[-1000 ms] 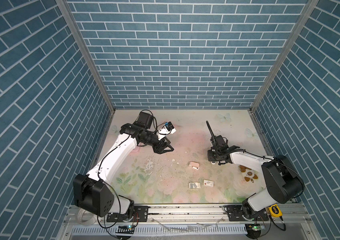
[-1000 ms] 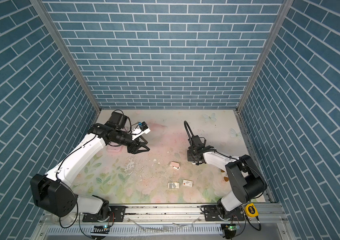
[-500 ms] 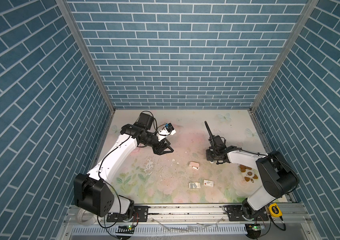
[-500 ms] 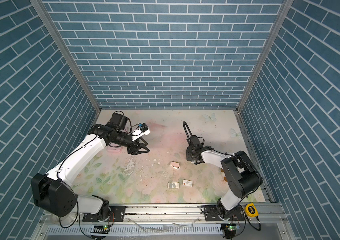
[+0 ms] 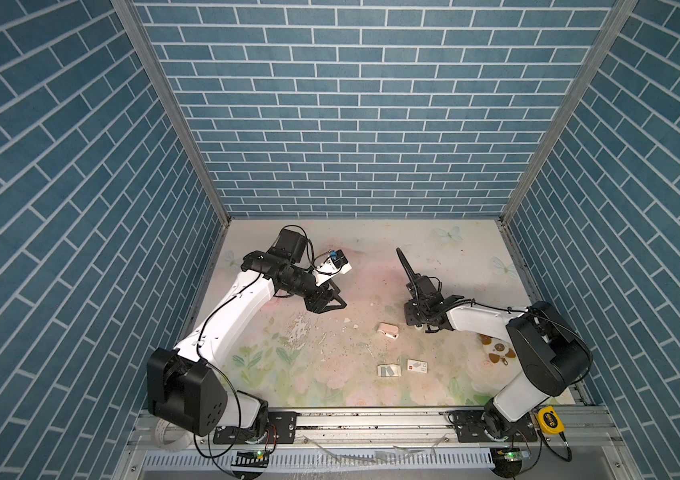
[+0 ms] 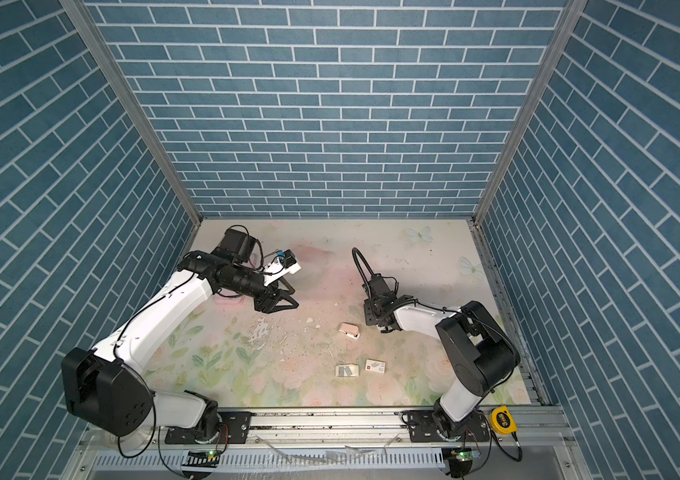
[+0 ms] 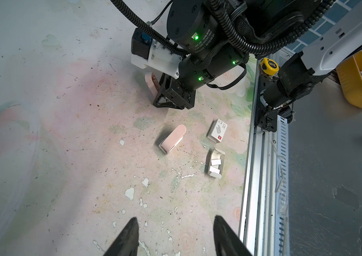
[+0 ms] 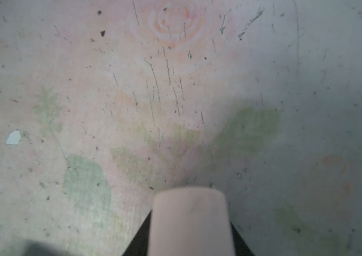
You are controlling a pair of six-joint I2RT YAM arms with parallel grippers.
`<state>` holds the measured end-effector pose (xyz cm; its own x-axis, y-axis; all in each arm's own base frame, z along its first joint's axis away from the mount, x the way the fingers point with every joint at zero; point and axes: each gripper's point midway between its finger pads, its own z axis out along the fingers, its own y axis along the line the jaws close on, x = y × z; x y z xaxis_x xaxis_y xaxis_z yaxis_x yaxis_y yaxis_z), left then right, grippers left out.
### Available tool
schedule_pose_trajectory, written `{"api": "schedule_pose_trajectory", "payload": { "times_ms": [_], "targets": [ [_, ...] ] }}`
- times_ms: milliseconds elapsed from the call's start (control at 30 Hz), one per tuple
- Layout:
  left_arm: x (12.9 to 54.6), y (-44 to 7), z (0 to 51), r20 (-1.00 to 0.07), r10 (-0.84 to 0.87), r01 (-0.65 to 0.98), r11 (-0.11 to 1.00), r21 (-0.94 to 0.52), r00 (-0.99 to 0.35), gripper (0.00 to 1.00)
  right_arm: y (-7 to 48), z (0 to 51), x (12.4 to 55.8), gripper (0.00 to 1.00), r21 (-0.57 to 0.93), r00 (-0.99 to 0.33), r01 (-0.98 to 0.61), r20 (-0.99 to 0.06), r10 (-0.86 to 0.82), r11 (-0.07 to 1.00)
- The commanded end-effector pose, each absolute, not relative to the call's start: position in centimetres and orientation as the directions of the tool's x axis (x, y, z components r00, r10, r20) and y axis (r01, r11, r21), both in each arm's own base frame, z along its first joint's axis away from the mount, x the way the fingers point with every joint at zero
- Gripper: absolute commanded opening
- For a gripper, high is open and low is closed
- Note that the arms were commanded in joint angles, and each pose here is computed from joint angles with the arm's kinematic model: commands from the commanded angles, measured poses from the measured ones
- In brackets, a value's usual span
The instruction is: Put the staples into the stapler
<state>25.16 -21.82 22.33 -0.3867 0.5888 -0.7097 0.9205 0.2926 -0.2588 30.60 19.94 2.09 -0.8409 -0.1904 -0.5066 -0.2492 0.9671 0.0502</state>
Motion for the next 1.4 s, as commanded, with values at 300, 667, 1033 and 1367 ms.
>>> {"api": "schedule_pose_trajectory", "payload": {
  "times_ms": [300,667,1033,1367],
  "targets": [
    [24.6,-21.7,22.8,-0.723,0.587,0.930,0.273,-0.245,-0.363,0.58,19.2,4.5,30.0,0.51,0.015,-0.827,-0.260,-0.519,-0.215,0.966],
    [24.2,-21.8,22.7,-0.721,0.591,0.931,0.264,-0.251,-0.362,0.69,19.1,5.3,28.5,0.54,0.051,-0.834,-0.285,-0.505,-0.221,0.957],
    [23.7,-22.3,21.3,-0.672,0.692,0.964,0.191,-0.185,-0.265,0.72,18.1,9.4,25.8,0.54,0.115,-0.842,-0.283,-0.506,-0.189,0.952],
    [24.4,-29.5,16.8,-0.565,0.825,0.994,-0.040,-0.098,-0.023,0.72,12.8,11.2,21.4,0.51,0.148,-0.913,0.010,-0.403,0.069,0.989]
  ]
}}
